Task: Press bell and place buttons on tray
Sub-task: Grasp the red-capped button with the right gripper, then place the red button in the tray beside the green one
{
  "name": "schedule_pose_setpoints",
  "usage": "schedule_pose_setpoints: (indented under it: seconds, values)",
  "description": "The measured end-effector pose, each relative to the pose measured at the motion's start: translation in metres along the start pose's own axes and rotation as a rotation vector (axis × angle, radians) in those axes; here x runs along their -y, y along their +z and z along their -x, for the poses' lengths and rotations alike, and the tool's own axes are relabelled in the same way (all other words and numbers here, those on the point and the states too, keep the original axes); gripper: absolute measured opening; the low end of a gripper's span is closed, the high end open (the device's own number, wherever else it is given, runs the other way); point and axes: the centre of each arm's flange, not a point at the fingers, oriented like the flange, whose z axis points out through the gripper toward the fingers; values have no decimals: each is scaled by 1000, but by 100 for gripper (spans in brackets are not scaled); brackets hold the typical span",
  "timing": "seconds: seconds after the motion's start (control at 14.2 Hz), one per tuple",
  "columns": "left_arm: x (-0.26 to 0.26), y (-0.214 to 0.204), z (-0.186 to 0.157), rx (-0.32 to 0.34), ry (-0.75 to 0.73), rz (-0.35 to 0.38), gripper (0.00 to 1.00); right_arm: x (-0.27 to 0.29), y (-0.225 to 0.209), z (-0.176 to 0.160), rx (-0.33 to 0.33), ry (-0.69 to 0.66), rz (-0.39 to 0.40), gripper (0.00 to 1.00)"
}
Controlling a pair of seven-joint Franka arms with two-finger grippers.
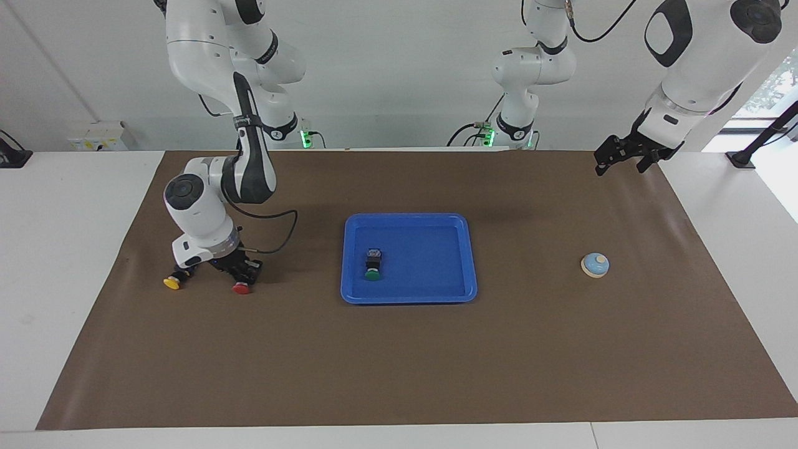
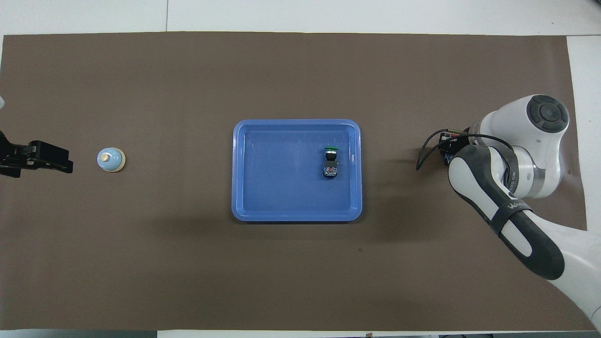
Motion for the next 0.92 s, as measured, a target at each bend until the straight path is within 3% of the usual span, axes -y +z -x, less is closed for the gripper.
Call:
schedule_pose_setpoints:
  seconds: [0.28,0.49,0.71,0.92]
  values:
    - [0,0,0,0,0,0,100,23,-37,-11,31,-37,9,40]
    - [0,0,0,0,0,0,100,91,-89,-8,49,-91,21,40]
    - [0,0,0,0,0,0,100,186,-118,25,65,-113,39,40]
    - [0,0,0,0,0,0,100,281,-118,66,59,-76,47,40]
